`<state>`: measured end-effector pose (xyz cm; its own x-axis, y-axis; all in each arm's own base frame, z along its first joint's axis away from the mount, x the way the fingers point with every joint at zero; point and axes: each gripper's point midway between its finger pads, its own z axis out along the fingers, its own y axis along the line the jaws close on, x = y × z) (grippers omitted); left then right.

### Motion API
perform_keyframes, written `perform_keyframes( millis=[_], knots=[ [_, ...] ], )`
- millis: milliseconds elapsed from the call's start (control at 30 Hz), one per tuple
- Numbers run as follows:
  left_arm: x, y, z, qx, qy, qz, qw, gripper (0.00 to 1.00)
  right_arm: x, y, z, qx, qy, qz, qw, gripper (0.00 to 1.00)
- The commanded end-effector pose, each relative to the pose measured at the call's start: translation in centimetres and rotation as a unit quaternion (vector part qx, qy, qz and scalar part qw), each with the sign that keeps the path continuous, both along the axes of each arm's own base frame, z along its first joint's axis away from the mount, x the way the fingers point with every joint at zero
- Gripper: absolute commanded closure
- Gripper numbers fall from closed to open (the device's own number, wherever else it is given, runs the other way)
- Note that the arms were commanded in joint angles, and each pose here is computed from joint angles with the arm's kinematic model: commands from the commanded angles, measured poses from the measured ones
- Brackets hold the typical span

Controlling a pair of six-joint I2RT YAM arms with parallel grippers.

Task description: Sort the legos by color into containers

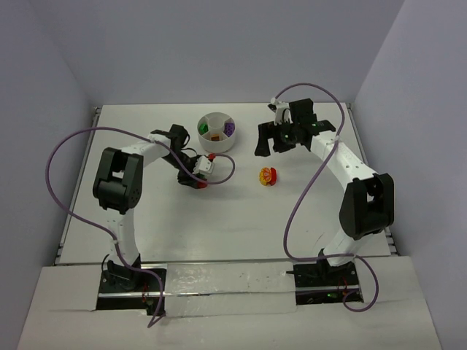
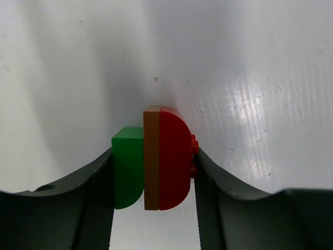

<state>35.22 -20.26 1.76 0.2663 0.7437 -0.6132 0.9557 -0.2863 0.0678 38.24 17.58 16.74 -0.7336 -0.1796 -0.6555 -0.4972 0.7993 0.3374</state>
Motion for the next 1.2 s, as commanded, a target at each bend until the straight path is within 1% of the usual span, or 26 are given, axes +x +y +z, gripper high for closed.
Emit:
perform_keyframes(
  millis=[0,33,67,167,233,267,300,333,400,467,533,567,667,733,900,1000,1167],
  knots=[
    [1.7,-0.9,4.0,-0.036,-0.055,0.028,0.997,0.59,-0.9,1.9,3.6,0.077,-0.025,0.002,0.997,0.07],
    [2.0,-1.3,5.3,-0.048,-0.065,0.042,0.996,0.67,-1.4,2.3,3.9,0.092,-0.019,0.008,0.996,0.07],
    [1.9,-1.4,6.0,-0.054,-0.068,0.051,0.995,0.71,-1.6,2.5,4.1,0.101,-0.015,0.011,0.995,0.07],
    [2.0,-2.0,9.1,-0.078,-0.074,0.124,0.986,0.87,-2.7,3.4,5.5,0.136,-0.006,0.025,0.990,0.07],
    [2.5,-2.5,12.7,-0.107,-0.111,0.181,0.971,0.92,-3.4,3.9,6.7,0.159,-0.004,0.037,0.987,0.07],
    [3.2,-2.4,13.4,-0.116,-0.126,0.210,0.963,0.94,-3.8,4.2,7.4,0.169,-0.006,0.045,0.985,0.07],
    [3.4,-2.4,14.5,-0.127,-0.125,0.247,0.953,0.99,-4.1,4.4,7.9,0.177,-0.007,0.050,0.983,0.07],
    [2.8,-2.5,15.5,-0.137,-0.102,0.289,0.942,1.00,-4.3,4.8,8.6,0.183,-0.011,0.057,0.982,0.07],
    [1.6,-3.0,16.7,-0.148,-0.076,0.319,0.933,1.00,-4.8,5.7,9.2,0.184,-0.014,0.072,0.980,0.07],
    [0.7,-3.5,17.8,-0.158,-0.076,0.329,0.928,1.00,-5.4,6.7,9.6,0.184,-0.015,0.090,0.979,0.07],
    [-0.1,-4.4,19.1,-0.175,-0.072,0.355,0.915,1.00,-6.4,8.1,9.8,0.196,-0.008,0.112,0.974,0.07],
    [-0.6,-4.9,19.5,-0.180,-0.071,0.354,0.915,1.00,-6.7,8.5,9.8,0.198,-0.005,0.118,0.973,0.07],
    [-1.3,-5.9,20.7,-0.195,-0.054,0.377,0.904,1.00,-7.9,10.4,9.8,0.203,0.007,0.155,0.967,0.07],
    [-1.5,-6.2,21.0,-0.197,-0.052,0.381,0.902,1.00,-8.2,11.1,9.9,0.209,0.015,0.163,0.964,0.08],
    [-2.5,-6.9,21.4,-0.195,-0.060,0.368,0.907,1.00,-7.4,12.2,9.9,0.226,0.046,0.156,0.960,0.11],
    [-2.7,-7.2,21.9,-0.201,-0.065,0.364,0.907,1.00,-6.9,12.7,9.2,0.237,0.075,0.149,0.957,0.13],
    [-2.9,-7.8,22.5,-0.211,-0.062,0.356,0.908,1.00,-6.3,13.2,8.3,0.249,0.109,0.143,0.952,0.13]
  ],
)
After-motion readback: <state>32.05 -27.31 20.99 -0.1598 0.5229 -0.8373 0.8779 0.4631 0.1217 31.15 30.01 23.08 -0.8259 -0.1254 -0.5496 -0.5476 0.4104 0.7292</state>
